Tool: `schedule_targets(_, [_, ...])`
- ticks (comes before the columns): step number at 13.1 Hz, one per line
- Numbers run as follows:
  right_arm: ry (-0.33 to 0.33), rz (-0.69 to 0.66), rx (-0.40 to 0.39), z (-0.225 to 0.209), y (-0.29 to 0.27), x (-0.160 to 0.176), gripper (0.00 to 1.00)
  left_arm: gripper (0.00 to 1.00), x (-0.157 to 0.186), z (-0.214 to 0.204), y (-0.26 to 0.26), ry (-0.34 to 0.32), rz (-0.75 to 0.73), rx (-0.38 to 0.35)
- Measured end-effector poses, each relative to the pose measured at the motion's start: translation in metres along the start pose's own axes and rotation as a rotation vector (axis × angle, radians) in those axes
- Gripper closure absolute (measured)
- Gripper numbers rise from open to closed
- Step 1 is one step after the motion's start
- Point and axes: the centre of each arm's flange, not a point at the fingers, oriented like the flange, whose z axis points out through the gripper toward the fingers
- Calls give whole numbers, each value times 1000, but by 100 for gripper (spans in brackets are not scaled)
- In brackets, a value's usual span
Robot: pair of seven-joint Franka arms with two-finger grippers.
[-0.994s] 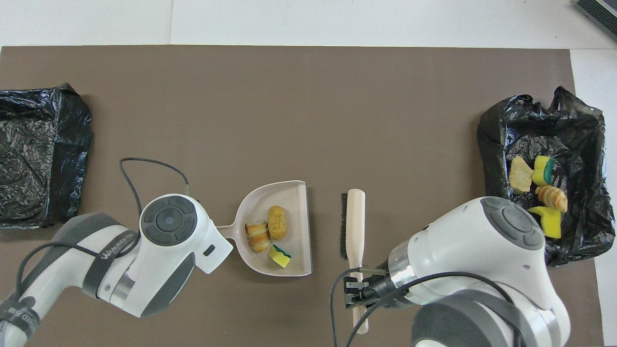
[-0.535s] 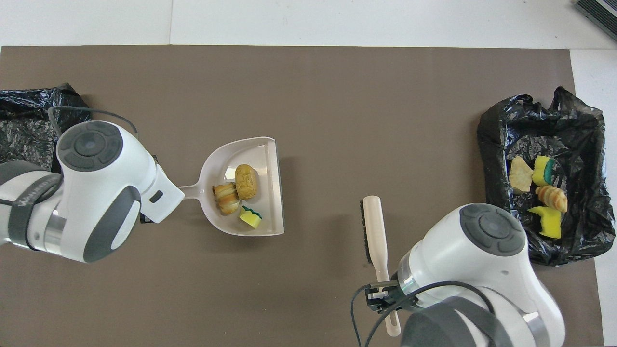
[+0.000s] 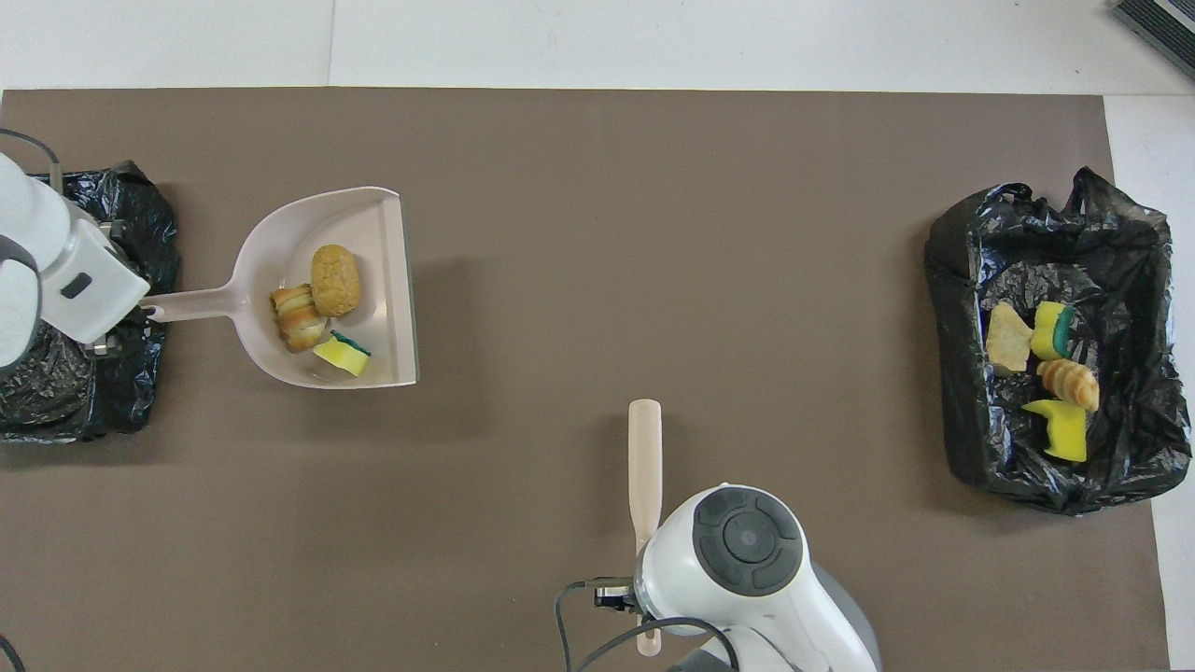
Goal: Sweep and dump trash in bin
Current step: 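Carry the dustpan to the left gripper's bin and tip it in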
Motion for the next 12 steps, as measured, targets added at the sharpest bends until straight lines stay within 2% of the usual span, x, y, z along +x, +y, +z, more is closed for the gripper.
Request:
schedule_targets(5, [21, -59, -2, 55, -43, -6, 74, 67, -139, 16, -6, -25, 81, -14])
schedule_targets(8, [21, -64, -5, 61, -47, -6, 74, 67, -231, 11, 3, -34, 145, 12])
schedule_targets(10, [19, -63, -7, 62, -46, -6, 74, 67, -277, 7, 5, -81, 173, 49])
schedule_targets(12, [15, -60, -11, 64, -44, -6, 74, 67, -307, 8, 3, -171, 166, 68])
